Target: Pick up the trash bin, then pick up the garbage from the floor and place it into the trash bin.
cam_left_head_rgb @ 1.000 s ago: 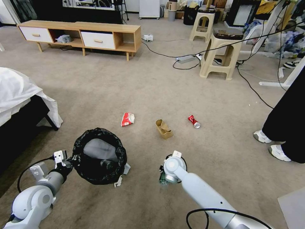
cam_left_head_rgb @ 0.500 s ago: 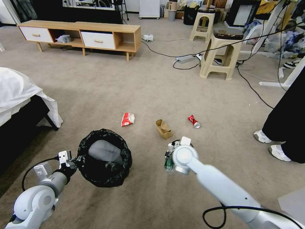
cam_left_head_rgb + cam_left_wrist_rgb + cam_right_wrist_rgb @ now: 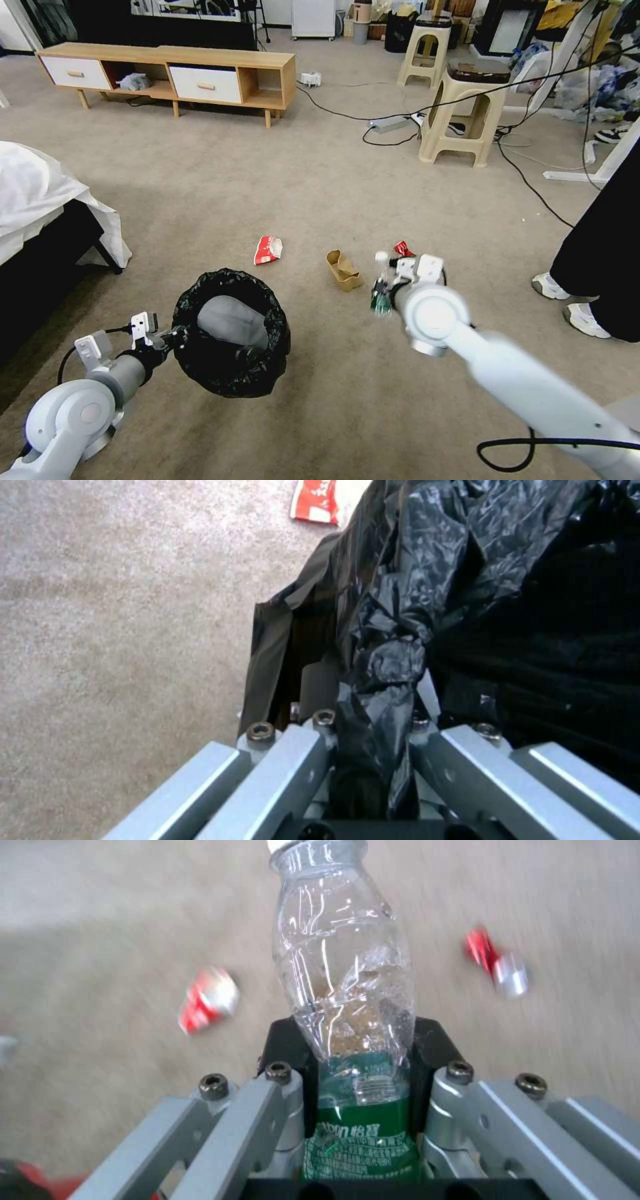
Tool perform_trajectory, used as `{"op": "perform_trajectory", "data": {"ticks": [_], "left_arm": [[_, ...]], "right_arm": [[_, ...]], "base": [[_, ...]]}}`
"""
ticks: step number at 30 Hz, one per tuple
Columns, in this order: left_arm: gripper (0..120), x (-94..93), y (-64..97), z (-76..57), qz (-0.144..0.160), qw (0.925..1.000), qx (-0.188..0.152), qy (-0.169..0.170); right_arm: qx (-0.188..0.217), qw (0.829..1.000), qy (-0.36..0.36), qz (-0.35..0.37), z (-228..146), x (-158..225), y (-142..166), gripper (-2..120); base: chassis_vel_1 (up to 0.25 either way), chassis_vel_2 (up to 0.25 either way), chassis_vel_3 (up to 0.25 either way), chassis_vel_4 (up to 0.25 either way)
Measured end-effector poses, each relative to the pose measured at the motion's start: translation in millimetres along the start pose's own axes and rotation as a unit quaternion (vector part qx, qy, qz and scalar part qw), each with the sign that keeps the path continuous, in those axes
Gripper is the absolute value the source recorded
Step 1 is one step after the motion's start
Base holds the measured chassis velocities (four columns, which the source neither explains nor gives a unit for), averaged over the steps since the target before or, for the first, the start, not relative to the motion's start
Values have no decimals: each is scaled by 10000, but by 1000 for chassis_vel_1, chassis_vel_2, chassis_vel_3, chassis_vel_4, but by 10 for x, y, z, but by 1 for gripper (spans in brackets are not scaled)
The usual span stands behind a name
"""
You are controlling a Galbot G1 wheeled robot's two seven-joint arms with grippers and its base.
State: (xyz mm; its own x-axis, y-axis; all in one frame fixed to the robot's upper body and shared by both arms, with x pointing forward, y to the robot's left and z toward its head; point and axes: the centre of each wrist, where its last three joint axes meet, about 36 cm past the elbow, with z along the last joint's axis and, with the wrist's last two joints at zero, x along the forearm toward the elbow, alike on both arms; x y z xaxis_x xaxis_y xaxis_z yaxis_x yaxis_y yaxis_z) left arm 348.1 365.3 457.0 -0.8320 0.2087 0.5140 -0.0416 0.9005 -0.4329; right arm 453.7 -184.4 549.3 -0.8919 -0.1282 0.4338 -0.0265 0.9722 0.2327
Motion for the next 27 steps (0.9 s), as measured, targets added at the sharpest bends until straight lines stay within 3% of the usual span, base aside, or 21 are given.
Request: {"op": "perform_trajectory", "data": {"ticks": [5, 11, 14, 17, 22, 26, 27], "left_arm": [[1, 12, -17, -23, -50, 9999, -87, 61], [1, 22, -43, -14, -1, 9999, -100, 136], [1, 16, -82, 22, 70, 9997, -117, 214], [1, 13, -99, 38, 100, 9996, -115, 238], [1, 8, -135, 75, 166, 9994, -86, 289], [1, 8, -139, 78, 180, 9994, -78, 295], [1, 8, -142, 77, 192, 9993, -68, 298]], "right_arm": [[439, 9896, -1052, -883, -223, 181, 11, 22], [670, 9752, -1526, -1458, -315, 249, 104, 22], [960, 9536, -1969, -2066, -337, 279, 226, 22], [1033, 9457, -2091, -2264, -341, 283, 276, 22], [1226, 9118, -2446, -3064, -390, 287, 520, 22], [1267, 8994, -2525, -3337, -427, 287, 635, 22], [1328, 8893, -2574, -3539, -448, 282, 731, 22]], "base": [[0, 0, 0, 0], [0, 0, 0, 0], [0, 0, 0, 0], [0, 0, 0, 0], [0, 0, 0, 0], [0, 0, 0, 0], [0, 0, 0, 0]]}}
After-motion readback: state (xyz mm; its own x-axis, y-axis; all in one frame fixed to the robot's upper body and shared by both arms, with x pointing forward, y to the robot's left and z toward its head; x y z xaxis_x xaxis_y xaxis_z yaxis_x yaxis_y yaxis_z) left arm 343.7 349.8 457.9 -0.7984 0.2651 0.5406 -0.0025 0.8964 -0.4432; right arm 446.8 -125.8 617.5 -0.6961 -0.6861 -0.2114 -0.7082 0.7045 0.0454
